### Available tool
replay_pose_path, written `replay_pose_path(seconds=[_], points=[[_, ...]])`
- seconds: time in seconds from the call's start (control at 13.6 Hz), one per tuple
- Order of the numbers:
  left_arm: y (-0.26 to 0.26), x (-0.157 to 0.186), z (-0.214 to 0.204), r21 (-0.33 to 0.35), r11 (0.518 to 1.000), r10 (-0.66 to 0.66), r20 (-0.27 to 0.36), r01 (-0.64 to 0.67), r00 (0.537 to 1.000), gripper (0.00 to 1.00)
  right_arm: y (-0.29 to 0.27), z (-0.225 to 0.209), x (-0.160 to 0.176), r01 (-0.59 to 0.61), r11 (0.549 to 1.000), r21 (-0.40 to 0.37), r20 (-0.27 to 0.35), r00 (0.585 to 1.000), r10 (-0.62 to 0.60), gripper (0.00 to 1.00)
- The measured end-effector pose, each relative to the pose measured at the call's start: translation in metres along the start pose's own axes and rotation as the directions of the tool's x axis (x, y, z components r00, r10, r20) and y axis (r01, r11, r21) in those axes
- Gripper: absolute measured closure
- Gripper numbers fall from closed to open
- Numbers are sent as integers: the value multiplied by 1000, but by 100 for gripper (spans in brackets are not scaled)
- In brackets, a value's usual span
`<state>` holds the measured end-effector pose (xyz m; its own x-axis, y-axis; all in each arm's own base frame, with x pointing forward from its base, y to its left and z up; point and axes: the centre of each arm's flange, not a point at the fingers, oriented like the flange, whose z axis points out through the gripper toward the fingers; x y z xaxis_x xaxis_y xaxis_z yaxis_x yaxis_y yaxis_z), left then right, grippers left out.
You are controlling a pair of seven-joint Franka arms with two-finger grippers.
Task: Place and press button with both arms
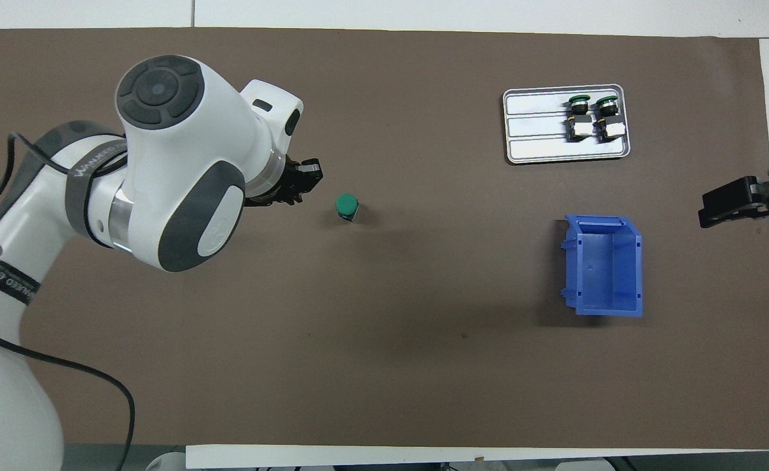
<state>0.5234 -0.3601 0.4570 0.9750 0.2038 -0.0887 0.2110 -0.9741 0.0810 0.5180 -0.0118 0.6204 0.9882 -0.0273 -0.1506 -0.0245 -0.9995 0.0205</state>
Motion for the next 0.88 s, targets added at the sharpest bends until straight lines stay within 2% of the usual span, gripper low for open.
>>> replay_pose_path(seconds=[0.37, 0.59, 0.88], points=[[40, -3, 39, 16, 1000, -11, 22, 11, 1000, 92, 0, 0, 0, 0, 1000, 0, 0, 1000, 0, 1], [50, 7, 49, 14, 1000, -13, 19, 13, 1000, 96, 0, 0, 0, 0, 1000, 0, 0, 1000, 0, 1], [54, 13, 65, 16, 1000, -20, 8, 20, 1000, 96, 0, 0, 0, 0, 1000, 0, 0, 1000, 0, 1]])
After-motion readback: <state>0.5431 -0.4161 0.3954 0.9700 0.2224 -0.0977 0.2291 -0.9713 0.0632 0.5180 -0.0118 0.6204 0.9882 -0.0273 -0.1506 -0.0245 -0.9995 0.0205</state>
